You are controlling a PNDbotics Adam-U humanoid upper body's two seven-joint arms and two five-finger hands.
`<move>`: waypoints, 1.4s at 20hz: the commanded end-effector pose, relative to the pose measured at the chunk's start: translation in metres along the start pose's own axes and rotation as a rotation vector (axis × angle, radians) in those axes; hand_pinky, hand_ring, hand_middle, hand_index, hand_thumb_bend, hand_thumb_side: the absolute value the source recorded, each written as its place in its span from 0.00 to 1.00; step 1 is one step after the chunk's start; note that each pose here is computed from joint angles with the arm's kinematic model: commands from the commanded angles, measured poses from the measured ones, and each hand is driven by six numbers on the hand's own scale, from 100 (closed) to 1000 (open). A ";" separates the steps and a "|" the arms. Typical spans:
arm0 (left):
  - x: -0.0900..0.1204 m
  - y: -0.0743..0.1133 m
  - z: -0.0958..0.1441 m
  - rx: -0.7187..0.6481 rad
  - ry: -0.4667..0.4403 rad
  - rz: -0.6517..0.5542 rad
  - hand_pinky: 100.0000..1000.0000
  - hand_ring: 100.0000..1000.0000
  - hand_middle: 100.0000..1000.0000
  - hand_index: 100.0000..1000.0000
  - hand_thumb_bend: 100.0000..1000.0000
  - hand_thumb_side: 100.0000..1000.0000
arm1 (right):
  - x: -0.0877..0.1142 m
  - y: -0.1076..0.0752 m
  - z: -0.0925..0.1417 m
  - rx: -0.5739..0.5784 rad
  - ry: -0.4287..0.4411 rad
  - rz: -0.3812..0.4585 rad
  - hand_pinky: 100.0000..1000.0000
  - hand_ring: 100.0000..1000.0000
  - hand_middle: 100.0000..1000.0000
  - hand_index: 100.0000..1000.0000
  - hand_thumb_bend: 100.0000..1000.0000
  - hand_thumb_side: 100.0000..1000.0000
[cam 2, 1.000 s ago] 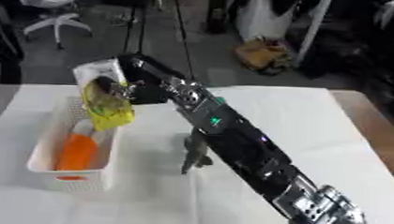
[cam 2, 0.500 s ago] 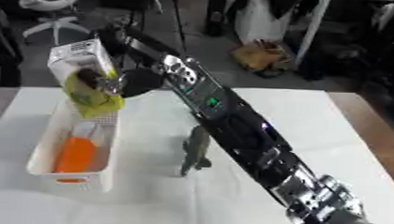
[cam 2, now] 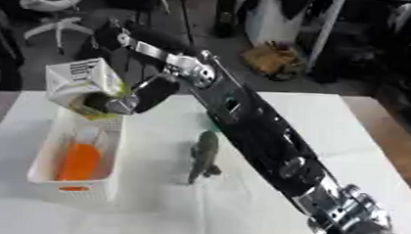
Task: Pick up objects on the table and place them in the box.
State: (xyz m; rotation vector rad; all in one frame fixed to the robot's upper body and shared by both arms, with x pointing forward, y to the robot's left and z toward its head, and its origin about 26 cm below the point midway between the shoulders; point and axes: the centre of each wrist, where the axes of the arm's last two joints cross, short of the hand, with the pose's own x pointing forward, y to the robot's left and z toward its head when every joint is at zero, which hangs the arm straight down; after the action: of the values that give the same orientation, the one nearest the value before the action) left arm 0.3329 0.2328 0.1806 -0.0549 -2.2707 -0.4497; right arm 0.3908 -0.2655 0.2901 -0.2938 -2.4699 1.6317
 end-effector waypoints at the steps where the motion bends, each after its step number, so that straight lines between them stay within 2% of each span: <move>1: 0.006 0.002 -0.004 -0.003 -0.026 -0.006 0.45 0.69 0.81 0.90 0.35 0.94 | -0.005 -0.003 0.000 0.018 -0.023 0.061 0.36 0.38 0.23 0.31 0.18 0.00; 2: 0.006 0.002 -0.005 -0.003 -0.026 -0.006 0.45 0.68 0.81 0.90 0.35 0.94 | -0.008 0.003 0.003 0.022 -0.015 0.060 0.33 0.35 0.23 0.29 0.00 0.00; 9: 0.007 0.001 -0.006 -0.006 -0.031 -0.005 0.45 0.68 0.81 0.90 0.35 0.94 | -0.023 0.043 0.010 0.042 0.074 0.033 0.31 0.34 0.23 0.28 0.00 0.00; 15: 0.009 -0.001 -0.009 -0.016 -0.042 0.002 0.45 0.68 0.81 0.90 0.36 0.94 | -0.025 0.067 0.006 0.034 0.055 -0.030 0.31 0.33 0.23 0.27 0.00 0.00; 20: 0.009 -0.002 -0.010 -0.018 -0.044 0.004 0.45 0.68 0.81 0.90 0.36 0.94 | -0.026 0.074 0.004 0.049 0.035 -0.063 0.32 0.34 0.23 0.27 0.00 0.01; 27: 0.010 -0.003 -0.010 -0.020 -0.048 0.006 0.45 0.68 0.81 0.90 0.36 0.94 | -0.025 0.074 0.003 0.019 -0.020 -0.109 0.34 0.34 0.24 0.27 0.00 0.00; 28: 0.010 -0.003 -0.011 -0.020 -0.049 0.007 0.45 0.68 0.81 0.90 0.36 0.93 | -0.025 0.074 0.003 0.018 -0.023 -0.113 0.37 0.35 0.28 0.29 0.00 0.00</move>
State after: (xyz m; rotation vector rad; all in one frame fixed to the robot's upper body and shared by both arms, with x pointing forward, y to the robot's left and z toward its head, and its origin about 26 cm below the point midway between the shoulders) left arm 0.3342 0.2262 0.1841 -0.0829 -2.2835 -0.4563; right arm 0.4197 -0.2434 0.2076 -0.1222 -2.4075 1.6202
